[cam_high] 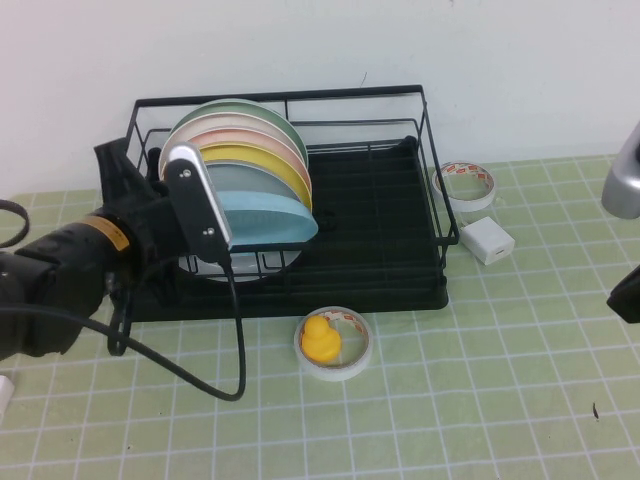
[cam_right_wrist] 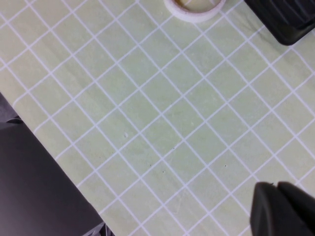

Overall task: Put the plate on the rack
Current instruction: Place the plate on the rack

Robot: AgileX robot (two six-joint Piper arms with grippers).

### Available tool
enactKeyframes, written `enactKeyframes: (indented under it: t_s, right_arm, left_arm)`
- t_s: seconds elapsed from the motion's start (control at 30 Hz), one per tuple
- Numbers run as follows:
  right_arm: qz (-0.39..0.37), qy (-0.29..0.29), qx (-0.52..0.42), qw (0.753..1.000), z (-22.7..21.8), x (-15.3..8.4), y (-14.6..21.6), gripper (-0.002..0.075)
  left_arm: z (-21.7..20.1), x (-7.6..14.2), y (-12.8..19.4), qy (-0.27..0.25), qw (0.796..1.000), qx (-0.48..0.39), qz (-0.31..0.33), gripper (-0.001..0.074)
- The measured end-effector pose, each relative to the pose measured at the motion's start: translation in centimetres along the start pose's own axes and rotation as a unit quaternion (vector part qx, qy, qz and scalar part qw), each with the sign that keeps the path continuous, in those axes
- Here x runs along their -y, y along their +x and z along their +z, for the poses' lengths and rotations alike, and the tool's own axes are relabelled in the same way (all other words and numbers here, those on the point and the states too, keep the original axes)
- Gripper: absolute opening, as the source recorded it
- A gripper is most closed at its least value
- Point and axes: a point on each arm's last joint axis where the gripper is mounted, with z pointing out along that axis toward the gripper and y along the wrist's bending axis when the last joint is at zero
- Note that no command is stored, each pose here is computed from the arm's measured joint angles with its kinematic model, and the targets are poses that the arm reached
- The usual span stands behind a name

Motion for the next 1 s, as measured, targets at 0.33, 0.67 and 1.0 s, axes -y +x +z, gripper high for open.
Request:
enactKeyframes:
  t_s: [0.33, 0.67, 1.0]
  right_arm:
    - [-0.002, 0.005, -0.003, 1.0, 0.0, 0.1, 0.1, 0.0001]
    - [-0.004, 0.009, -0.006, 1.0, 0.0, 0.2, 0.1, 0.0001]
    - [-0.004, 0.01, -0.006, 1.0, 0.0, 0.2, 0.1, 0.0001]
  left_arm:
    - [2.6, 1.9, 1.0, 0.0, 1.0, -0.002, -0.009, 0.0083]
    - [3.7, 2.4, 1.7, -0.024, 0.997, -0.009, -0.075, 0.0377]
    - [2.9, 0.5, 1.0, -0.097, 0.99, 0.023, -0.102, 0.0564]
